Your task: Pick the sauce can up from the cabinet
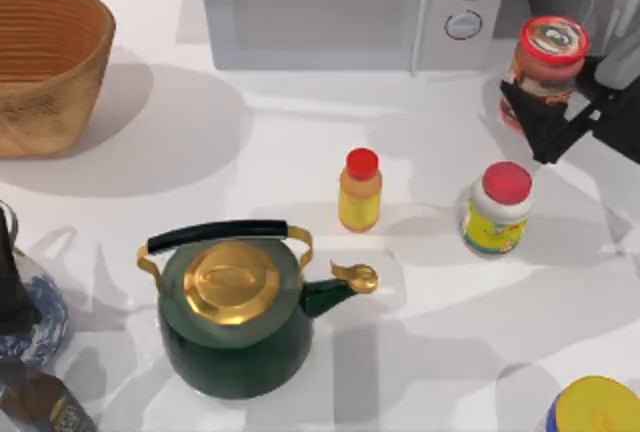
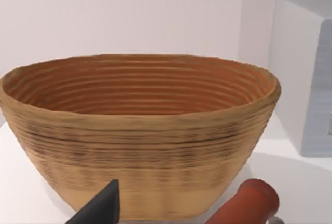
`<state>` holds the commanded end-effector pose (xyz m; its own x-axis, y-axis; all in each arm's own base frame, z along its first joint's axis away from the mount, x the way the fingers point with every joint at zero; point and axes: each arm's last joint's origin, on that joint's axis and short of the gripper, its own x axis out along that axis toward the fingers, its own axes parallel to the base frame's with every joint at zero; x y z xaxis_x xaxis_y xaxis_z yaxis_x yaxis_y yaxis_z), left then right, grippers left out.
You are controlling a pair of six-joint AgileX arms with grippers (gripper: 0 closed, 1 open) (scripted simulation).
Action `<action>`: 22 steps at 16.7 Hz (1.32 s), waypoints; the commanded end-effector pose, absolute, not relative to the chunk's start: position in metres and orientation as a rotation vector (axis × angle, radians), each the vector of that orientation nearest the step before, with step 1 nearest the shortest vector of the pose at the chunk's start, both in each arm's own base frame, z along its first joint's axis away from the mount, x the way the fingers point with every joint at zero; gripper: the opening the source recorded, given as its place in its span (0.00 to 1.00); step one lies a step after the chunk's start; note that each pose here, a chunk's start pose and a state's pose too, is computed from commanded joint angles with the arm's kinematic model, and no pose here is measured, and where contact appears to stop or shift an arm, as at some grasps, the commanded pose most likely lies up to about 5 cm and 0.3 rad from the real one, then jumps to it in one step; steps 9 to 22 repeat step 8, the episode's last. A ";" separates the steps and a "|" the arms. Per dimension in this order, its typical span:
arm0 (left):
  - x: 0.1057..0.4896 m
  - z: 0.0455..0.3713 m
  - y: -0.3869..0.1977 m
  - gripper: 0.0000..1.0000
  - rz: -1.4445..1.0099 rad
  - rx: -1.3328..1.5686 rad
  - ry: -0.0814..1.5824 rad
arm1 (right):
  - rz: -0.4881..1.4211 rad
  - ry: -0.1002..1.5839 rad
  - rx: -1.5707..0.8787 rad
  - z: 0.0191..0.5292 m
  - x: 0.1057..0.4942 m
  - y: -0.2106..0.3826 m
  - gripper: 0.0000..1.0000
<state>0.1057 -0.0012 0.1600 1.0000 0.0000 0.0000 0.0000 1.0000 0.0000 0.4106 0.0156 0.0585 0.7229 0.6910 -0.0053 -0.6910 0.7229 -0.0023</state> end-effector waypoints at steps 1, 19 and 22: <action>0.106 0.160 -0.001 1.00 0.000 0.000 0.000 | 0.763 0.004 -0.004 0.059 0.411 0.016 0.90; 0.106 0.160 -0.001 1.00 0.000 0.000 0.000 | 0.763 0.004 -0.004 0.059 0.411 0.016 1.00; 0.106 0.160 -0.001 1.00 0.000 0.000 0.000 | 0.763 0.004 -0.004 0.059 0.411 0.016 1.00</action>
